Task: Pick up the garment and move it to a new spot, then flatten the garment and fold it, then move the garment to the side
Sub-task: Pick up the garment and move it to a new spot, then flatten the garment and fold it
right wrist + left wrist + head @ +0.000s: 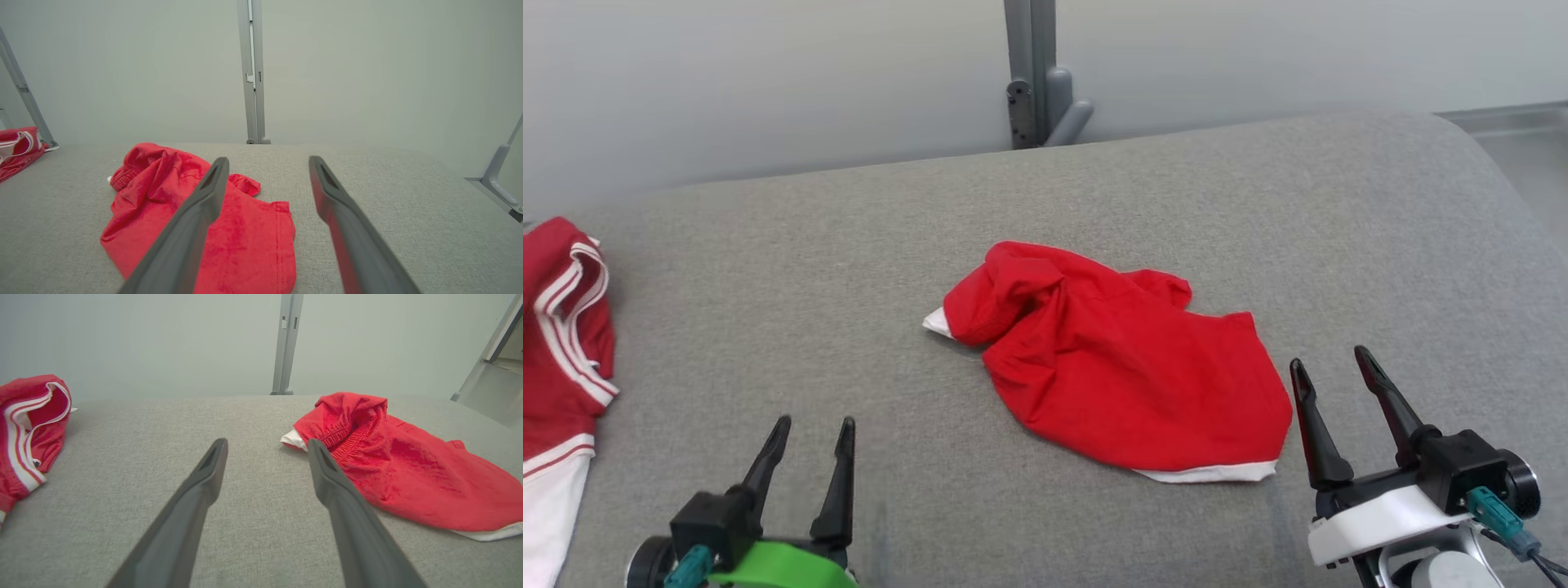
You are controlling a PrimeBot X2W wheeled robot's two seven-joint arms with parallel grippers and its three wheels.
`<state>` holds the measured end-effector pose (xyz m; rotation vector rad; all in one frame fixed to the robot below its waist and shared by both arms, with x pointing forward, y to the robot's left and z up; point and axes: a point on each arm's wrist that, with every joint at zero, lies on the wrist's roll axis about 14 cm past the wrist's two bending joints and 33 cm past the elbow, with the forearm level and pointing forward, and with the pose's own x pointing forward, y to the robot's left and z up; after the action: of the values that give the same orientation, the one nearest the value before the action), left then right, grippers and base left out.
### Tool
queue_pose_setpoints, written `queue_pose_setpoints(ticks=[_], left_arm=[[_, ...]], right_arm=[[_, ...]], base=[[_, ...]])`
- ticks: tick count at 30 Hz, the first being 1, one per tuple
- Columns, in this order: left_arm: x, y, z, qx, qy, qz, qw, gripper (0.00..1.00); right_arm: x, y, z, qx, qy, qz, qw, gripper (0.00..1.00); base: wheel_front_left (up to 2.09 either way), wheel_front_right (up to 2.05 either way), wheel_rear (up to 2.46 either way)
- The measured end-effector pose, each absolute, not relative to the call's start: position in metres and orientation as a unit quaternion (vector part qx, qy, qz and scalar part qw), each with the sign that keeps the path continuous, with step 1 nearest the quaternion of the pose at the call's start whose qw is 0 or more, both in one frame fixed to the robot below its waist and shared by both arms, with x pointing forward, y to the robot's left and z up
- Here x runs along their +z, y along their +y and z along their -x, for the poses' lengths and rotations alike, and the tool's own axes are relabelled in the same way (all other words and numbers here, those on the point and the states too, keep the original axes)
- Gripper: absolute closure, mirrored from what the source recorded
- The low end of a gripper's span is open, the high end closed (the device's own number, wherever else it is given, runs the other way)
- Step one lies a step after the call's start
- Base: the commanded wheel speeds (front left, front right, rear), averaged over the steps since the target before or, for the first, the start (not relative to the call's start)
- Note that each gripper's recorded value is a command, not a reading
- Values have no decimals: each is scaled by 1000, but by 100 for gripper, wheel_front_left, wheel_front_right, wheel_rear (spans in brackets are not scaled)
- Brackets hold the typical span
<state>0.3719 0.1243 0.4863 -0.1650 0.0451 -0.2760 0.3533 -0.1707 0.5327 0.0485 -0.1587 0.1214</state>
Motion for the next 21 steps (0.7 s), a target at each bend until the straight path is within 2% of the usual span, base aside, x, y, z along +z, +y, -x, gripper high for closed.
queue_pose_setpoints(ticks=[5, 11, 21], left_arm=[[480, 166, -340, -74, 24, 85, 993, 0], [475, 190, -308, -38, 23, 95, 994, 0], [475, 200, -298, -25, 12, 97, 995, 0]], right_arm=[[530, -164, -357, 76, -74, -15, 994, 0], [517, -157, -354, 84, -55, -17, 995, 0], [511, -153, -350, 85, -45, -21, 995, 0]], base=[[0, 0, 0], [0, 0, 0], [0, 0, 0]])
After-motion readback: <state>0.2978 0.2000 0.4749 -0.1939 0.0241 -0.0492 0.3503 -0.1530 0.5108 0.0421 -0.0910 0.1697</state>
